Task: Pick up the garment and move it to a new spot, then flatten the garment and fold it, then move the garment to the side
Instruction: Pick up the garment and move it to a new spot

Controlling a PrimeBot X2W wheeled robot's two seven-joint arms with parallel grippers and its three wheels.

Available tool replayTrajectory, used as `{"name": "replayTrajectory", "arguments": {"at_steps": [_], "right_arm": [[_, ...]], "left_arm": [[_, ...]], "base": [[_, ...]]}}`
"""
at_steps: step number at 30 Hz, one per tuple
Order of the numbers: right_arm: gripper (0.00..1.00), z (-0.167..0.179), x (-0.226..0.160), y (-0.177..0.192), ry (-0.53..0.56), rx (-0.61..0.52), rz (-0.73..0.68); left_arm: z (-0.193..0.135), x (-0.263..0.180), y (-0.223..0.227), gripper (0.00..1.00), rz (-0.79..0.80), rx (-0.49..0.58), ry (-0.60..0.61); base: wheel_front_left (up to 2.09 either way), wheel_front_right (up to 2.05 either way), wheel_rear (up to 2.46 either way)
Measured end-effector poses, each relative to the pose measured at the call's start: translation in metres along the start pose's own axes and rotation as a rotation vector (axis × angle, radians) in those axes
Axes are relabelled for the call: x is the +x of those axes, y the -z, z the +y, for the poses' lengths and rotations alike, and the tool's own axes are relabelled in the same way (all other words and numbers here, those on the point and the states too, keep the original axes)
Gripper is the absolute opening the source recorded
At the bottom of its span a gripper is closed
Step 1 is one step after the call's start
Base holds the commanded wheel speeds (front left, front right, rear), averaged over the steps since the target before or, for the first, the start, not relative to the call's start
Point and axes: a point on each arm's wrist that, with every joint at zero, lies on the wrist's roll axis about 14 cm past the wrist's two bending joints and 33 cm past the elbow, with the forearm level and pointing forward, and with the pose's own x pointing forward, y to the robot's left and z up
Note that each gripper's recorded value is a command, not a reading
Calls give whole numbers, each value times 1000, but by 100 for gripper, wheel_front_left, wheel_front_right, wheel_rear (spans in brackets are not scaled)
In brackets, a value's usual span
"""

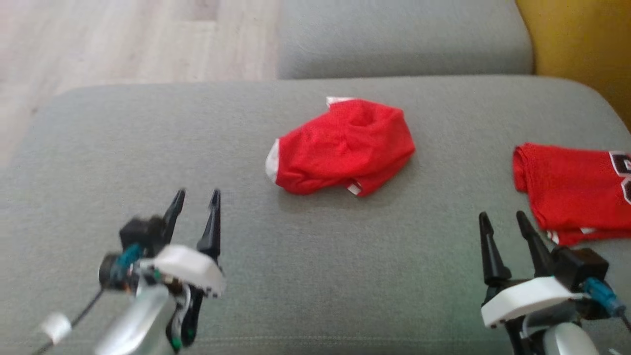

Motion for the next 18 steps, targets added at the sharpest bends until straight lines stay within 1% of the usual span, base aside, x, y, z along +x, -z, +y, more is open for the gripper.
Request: {"name": "replayTrajectory", "arguments": {"at_steps": [3,8,10,14,18], "right_arm": [[100,11,-3,3,-32,8,4],[100,17,-14,18,-45,20,30],[100,17,-18,21,-45,22,32],[100,14,-24,24,-32,25,29],[100,8,-29,27,-12,33,30]], "left_arm": [[6,-21,9,100,-4,-25,-56],[9,-51,33,100,29,-46,-114],[12,-57,34,100,24,-55,-141],[20,-68,34,100,13,-37,-174],[20,-80,40,100,20,-38,-192]], "base": [[0,0,0],[0,0,0],[0,0,0],[0,0,0],[0,0,0]]}}
